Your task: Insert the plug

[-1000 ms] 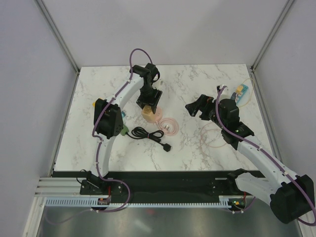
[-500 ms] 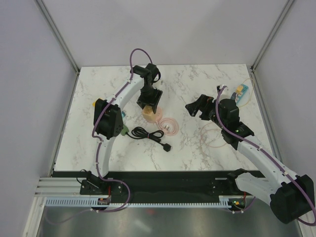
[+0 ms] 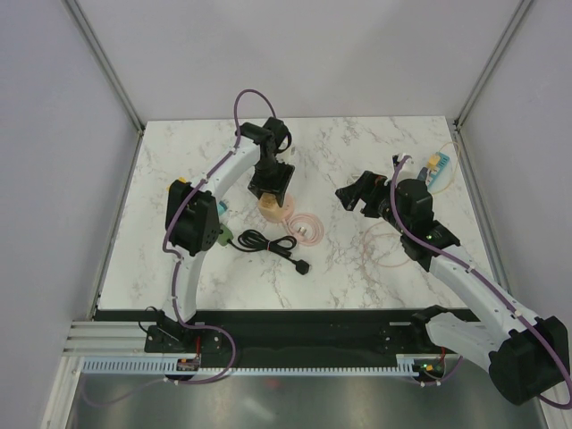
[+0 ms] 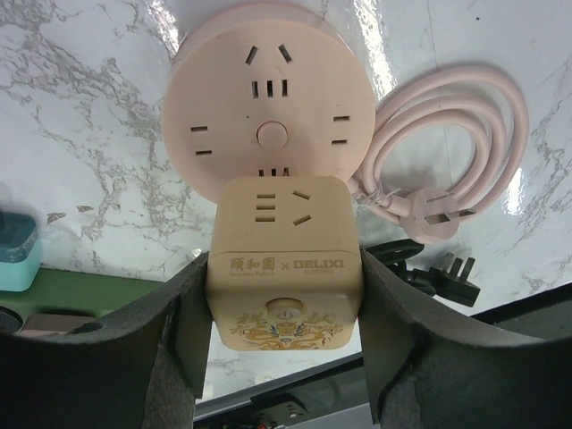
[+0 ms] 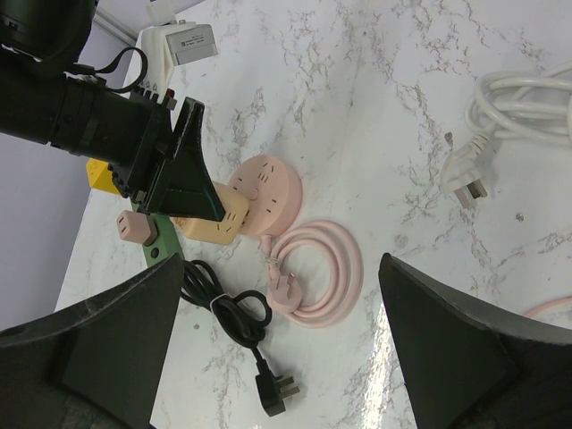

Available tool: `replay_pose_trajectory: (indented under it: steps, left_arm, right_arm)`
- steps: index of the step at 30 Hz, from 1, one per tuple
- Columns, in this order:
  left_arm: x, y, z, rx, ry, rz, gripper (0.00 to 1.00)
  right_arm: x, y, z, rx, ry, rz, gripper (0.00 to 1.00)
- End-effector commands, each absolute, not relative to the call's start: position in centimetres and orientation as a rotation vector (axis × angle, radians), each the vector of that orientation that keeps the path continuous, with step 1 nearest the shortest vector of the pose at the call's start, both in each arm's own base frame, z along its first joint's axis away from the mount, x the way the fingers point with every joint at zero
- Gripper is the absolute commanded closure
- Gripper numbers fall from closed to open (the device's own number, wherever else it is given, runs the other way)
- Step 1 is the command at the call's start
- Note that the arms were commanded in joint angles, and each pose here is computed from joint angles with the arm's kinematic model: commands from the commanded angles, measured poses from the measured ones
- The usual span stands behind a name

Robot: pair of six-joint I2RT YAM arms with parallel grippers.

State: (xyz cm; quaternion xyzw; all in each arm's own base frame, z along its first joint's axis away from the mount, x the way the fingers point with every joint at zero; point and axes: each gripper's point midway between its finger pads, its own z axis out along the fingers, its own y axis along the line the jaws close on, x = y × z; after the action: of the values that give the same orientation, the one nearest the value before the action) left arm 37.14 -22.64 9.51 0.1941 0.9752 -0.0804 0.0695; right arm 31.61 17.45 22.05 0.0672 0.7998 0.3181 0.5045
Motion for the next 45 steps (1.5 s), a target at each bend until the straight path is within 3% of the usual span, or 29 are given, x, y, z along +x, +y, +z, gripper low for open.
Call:
replay_pose_trajectory:
  steps: [1,11,25,45]
  left_arm:
    - [36.7,-21.2,9.4,0.546,2.951,-0.116,0.98]
    - [37.0,-22.4,12.0,0.577,2.907,-0.210,0.98]
    - [37.5,-23.2,10.9,0.603,2.908,-0.253,0.98]
    - [37.5,-21.4,9.9,0.632,2.947,-0.109,0.98]
  right_arm:
    - [31.8,17.4,23.7,0.163,1.882,0.785,0.02]
    - [31.7,17.5,23.9,0.163,1.877,0.794,0.02]
    - [31.4,17.3,24.2,0.165,1.866,0.793,0.02]
    - [31.3,16.4,24.6,0.168,1.866,0.738,0.02]
